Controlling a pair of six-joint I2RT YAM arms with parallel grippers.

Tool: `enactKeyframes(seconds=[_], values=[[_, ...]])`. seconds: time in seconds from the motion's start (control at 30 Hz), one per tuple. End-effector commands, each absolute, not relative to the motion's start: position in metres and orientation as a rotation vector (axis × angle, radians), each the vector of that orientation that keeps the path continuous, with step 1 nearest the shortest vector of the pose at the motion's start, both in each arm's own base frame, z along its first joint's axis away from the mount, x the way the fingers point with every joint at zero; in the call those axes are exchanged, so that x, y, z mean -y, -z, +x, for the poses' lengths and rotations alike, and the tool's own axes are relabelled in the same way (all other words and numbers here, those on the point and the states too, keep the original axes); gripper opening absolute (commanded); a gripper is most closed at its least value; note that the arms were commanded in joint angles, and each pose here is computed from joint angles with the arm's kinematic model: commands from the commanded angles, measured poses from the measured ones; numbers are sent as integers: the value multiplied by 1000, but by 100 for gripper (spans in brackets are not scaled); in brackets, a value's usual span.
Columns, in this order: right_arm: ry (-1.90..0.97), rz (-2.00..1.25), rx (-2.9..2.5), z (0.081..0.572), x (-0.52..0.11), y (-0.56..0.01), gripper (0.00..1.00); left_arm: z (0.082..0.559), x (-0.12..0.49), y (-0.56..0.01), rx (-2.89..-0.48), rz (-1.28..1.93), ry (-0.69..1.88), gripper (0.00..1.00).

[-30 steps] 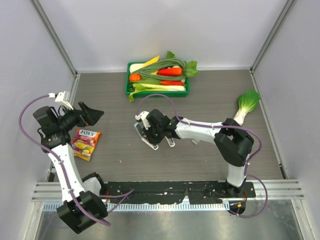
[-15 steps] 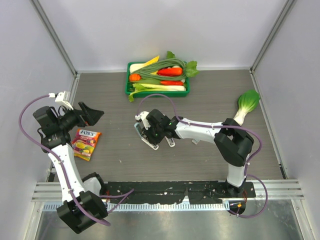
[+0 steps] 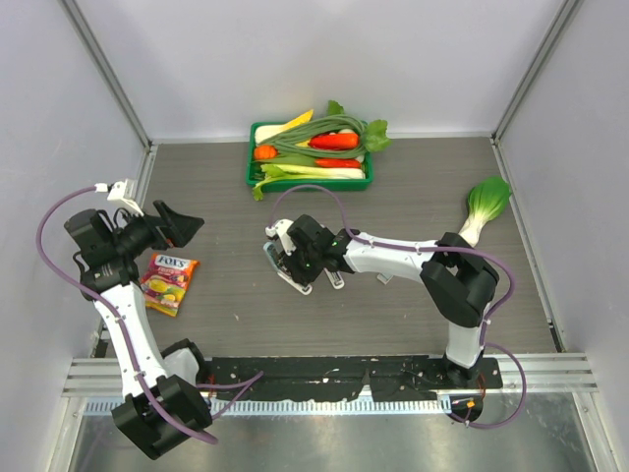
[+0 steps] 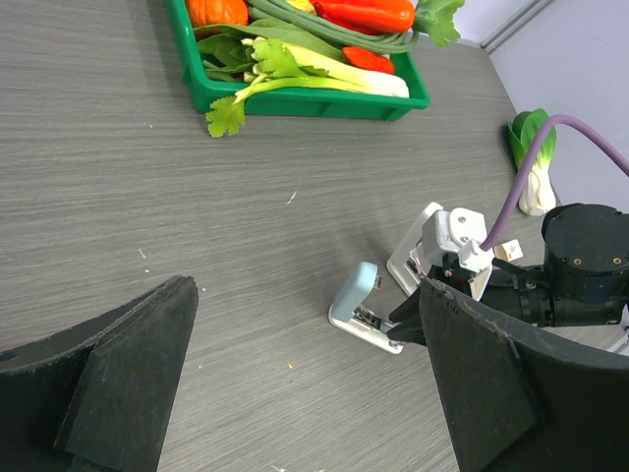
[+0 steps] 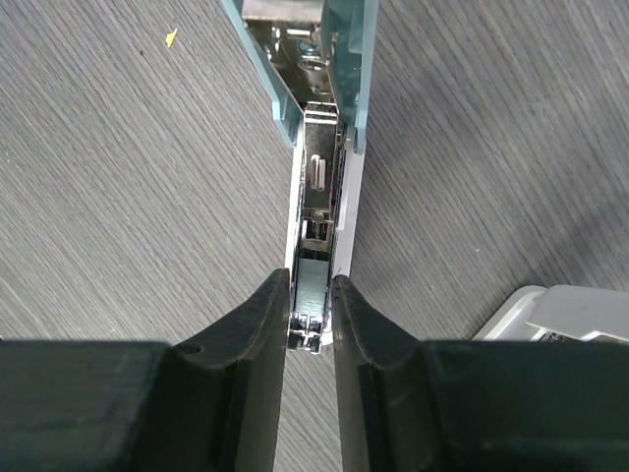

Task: Load the staples into the stapler

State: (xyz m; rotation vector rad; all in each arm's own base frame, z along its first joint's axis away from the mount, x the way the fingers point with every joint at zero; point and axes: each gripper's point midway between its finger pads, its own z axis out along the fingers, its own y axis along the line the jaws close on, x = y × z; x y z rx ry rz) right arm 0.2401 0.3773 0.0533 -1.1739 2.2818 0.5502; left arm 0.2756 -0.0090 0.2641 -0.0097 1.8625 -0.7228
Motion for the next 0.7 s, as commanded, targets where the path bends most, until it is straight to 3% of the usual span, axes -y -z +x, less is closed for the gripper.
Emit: enactKeyframes(seconds=[0.0,0.67], values=[[-568,-1179,-2241,243,-385,-63,30,277,8,-273,-1825,26,711,100],[-573,-1285,-2032,248,-360,-108,39,282,12,-279,-1816,46,743,100]])
